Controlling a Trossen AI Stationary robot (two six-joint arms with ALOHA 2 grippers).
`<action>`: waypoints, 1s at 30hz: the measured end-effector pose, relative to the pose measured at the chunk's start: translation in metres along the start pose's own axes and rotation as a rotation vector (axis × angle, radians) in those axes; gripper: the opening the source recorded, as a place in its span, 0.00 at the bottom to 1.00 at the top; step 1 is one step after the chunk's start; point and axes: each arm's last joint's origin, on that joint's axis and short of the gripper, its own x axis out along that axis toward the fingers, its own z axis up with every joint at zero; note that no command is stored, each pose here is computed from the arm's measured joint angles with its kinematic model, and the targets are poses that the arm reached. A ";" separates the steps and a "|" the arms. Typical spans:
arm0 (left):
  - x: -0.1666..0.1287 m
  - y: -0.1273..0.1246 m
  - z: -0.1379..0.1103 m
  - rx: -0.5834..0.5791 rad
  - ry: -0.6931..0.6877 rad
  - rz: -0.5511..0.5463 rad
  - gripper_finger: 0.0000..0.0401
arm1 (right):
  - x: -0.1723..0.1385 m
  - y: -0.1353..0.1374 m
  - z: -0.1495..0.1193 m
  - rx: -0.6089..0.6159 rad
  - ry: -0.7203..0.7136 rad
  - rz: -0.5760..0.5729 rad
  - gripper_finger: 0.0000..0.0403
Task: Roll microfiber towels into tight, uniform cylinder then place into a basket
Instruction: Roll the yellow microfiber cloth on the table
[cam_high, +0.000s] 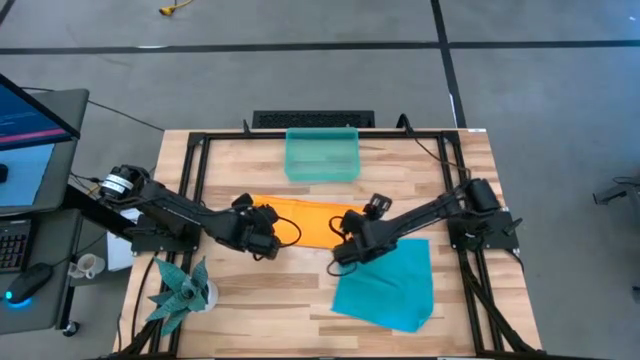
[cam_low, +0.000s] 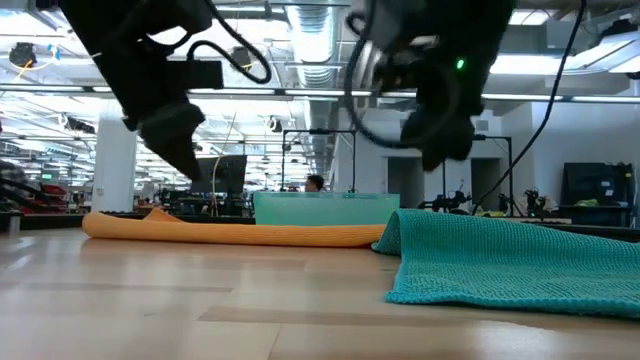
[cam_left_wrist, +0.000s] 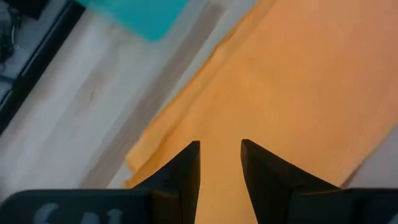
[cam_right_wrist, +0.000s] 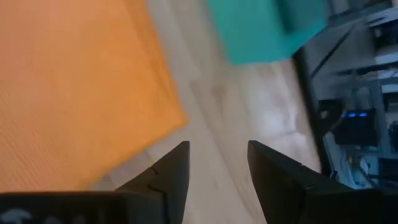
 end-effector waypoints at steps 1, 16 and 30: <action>0.001 -0.001 0.001 -0.002 -0.013 -0.005 0.27 | -0.004 -0.005 -0.005 0.011 -0.002 -0.012 0.44; 0.020 0.002 0.036 -0.092 -0.065 -0.221 0.27 | -0.010 -0.071 -0.066 0.250 -0.087 0.114 0.35; 0.026 0.006 0.042 -0.103 -0.033 -0.306 0.27 | 0.015 -0.046 -0.095 0.257 0.034 0.604 0.30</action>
